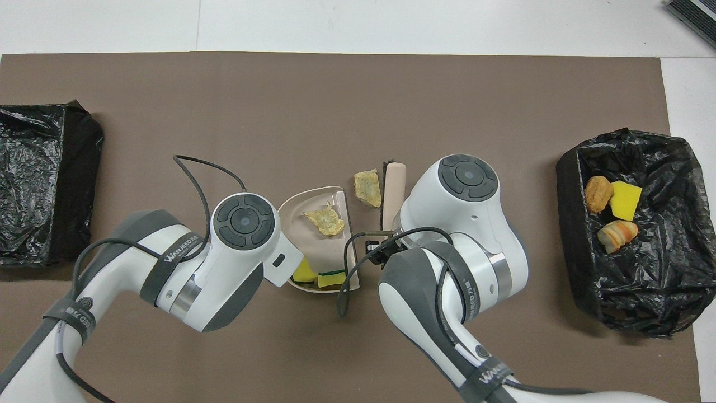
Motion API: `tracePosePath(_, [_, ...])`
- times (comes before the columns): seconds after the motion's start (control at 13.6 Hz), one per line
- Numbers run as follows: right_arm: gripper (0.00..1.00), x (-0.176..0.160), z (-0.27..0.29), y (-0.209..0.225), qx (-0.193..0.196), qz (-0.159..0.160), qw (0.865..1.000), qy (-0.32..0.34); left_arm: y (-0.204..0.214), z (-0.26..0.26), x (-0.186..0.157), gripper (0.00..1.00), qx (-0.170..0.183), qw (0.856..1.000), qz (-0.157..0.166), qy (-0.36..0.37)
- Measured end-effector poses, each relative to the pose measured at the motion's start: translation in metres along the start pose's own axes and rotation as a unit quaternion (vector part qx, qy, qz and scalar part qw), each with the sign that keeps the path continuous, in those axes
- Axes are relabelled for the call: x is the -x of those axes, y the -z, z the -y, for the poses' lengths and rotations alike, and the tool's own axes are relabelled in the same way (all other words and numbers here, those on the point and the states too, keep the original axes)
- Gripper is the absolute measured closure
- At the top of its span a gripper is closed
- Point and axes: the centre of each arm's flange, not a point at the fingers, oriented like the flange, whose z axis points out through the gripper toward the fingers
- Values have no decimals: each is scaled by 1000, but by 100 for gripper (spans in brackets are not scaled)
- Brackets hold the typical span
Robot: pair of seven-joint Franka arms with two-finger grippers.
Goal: Sweep and dump trash in bin
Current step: 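Sweep the sponges and bread into the dustpan with the right gripper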
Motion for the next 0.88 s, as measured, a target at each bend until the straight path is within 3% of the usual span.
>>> tracePosePath(0.22, [74, -33, -24, -12, 78, 18, 997, 18, -2, -2, 1, 68, 2, 999, 1, 40])
tracePosePath(0.51, [74, -63, 3, -34, 116, 36, 991, 51, -2, 2, 4, 68, -2, 997, -3, 83])
tracePosePath(0.88, [74, -30, 67, -61, 144, 56, 977, 145, -5, 16, 24, 68, 0, 994, -6, 109])
